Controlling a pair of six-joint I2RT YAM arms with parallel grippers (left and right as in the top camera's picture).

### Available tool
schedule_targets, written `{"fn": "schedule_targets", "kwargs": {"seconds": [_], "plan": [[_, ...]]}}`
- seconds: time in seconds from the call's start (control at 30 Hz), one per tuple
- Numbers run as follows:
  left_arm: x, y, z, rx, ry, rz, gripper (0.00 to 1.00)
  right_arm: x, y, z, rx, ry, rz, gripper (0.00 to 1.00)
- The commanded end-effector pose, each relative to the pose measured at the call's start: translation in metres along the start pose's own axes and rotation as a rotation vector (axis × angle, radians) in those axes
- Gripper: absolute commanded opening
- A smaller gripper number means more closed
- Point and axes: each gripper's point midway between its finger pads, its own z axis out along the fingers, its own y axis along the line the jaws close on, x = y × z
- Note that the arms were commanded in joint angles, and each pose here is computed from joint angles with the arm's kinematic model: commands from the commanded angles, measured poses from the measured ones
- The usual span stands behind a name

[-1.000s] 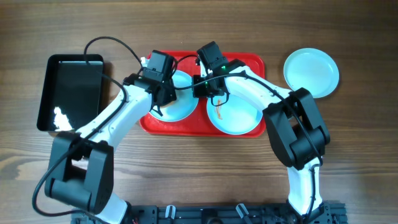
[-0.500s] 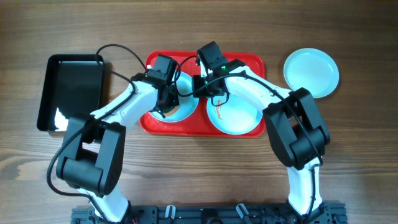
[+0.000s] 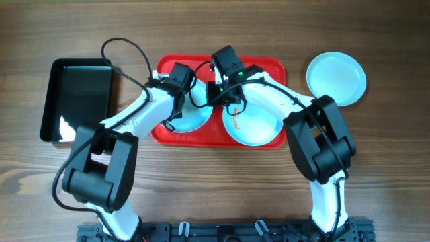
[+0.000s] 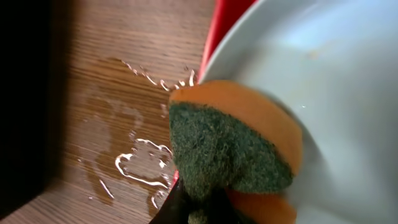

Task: Clean dirty plates on tray and stack at the side
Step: 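Lift the scrubbed upper plate off the red tray with the right gripper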

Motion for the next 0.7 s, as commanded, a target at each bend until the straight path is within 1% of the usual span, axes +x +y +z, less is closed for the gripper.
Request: {"fn": "schedule_targets", "kwargs": {"seconds": [0.0,0.1,0.27,0.33,0.43,0.57,0.67], "plan": [[-0.021,0.016,-0.008,-0.067,-0.061,-0.016,0.04,-0.004,-0.009,0.002,0.024,-0.016,0.006,0.04],[-0.025,0.007,-0.019,0.012,-0.064,-0.058,0.04,-0.008,-0.007,0.002,0.017,-0.031,0.000,0.04],[-0.023,-0.016,-0.044,0.216,-0.036,-0.095,0.04,-0.016,-0.002,-0.002,0.003,-0.060,-0.008,0.04],[-0.023,-0.024,-0.057,0.298,-0.029,-0.102,0.04,-0.019,0.000,-0.005,-0.001,-0.070,-0.011,0.04],[-0.027,-0.026,-0.079,0.382,-0.048,-0.141,0.04,-0.023,0.003,-0.011,-0.003,-0.089,-0.016,0.04],[-0.031,-0.016,-0.112,0.446,-0.099,-0.170,0.04,-0.026,0.001,-0.018,0.018,-0.110,-0.014,0.05],[-0.025,-0.004,-0.127,0.450,-0.103,-0.178,0.04,-0.031,0.005,-0.025,0.010,-0.129,-0.018,0.04]]}}
